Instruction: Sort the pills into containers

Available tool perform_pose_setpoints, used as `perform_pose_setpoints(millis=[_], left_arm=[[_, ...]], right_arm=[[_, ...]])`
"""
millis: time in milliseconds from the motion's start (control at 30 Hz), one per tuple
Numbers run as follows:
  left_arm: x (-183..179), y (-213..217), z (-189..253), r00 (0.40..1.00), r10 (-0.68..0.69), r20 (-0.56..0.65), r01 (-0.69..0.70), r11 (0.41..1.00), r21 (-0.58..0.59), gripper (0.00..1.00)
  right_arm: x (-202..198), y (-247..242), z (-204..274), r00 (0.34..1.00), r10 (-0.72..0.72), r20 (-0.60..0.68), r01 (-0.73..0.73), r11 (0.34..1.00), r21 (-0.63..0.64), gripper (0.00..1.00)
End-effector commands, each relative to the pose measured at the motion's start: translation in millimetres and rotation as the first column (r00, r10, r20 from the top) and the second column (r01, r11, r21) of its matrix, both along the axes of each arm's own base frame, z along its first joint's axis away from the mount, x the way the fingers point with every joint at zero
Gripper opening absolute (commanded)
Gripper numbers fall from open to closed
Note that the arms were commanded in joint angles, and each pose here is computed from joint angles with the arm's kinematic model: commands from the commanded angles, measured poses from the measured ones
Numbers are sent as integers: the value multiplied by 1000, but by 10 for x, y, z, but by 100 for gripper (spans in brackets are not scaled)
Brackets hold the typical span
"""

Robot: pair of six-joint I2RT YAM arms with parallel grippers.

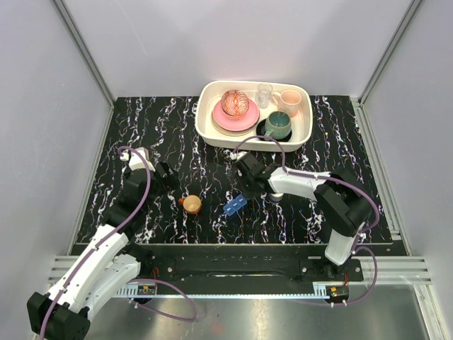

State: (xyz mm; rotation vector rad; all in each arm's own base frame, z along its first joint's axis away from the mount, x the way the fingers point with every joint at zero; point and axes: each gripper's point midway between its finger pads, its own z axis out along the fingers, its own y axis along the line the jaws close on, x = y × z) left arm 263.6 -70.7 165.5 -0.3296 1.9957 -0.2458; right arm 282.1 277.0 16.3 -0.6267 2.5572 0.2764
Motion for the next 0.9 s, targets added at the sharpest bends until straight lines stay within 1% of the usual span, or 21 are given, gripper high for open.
perform_pose_setpoints(millis=[0,67,100,267,400,500,533,600,667,700,733,767,800,867], left_arm=[[32,-81,65,999,-20,32,21,999,-34,99],[28,-89,59,999,-21,30,22,999,-38,99],[25,-96,52,999,-23,29,24,999,-41,99],[17,-125,52,999,-32,27,33,998,-44,99],[14,-140,59,999,-39,28,40,998,-43,99],[8,-150,48,999,-43,25,44,998,-44,99],[6,-153,52,999,-44,26,45,998,-45,99],[-3,-155,36,999,-44,22,45,998,-46,99],[-8,-159,38,999,-44,23,45,998,-51,99],[-10,-167,42,999,-46,24,47,997,-55,99],[-11,-169,42,999,-47,24,48,997,-55,99],[-14,-176,45,998,-50,25,51,997,-56,99],[-14,-176,45,998,-52,25,53,997,-56,99],[-19,-179,49,998,-53,26,54,997,-58,99]], right_arm=[[-308,-50,48,997,4,-78,-1,999,33,24],[-392,-8,92,997,16,-81,-12,999,51,24],[-481,23,81,994,37,-104,-31,998,63,24],[-793,176,97,985,100,-141,-91,994,68,24],[-988,222,116,976,119,-183,-104,991,86,24],[-1044,150,176,978,115,-176,-101,991,85,25],[-1034,130,251,981,115,-155,-101,991,93,26],[-991,67,302,988,106,-113,-97,992,81,34],[-968,77,418,990,123,-75,-115,988,104,43],[-954,114,463,984,172,-48,-165,979,120,51],[-986,160,535,976,217,-35,-210,966,148,55],[-969,169,569,970,241,-9,-237,960,150,59],[-928,189,607,959,283,36,-285,948,145,72],[-880,231,682,946,312,90,-322,934,154,84]])
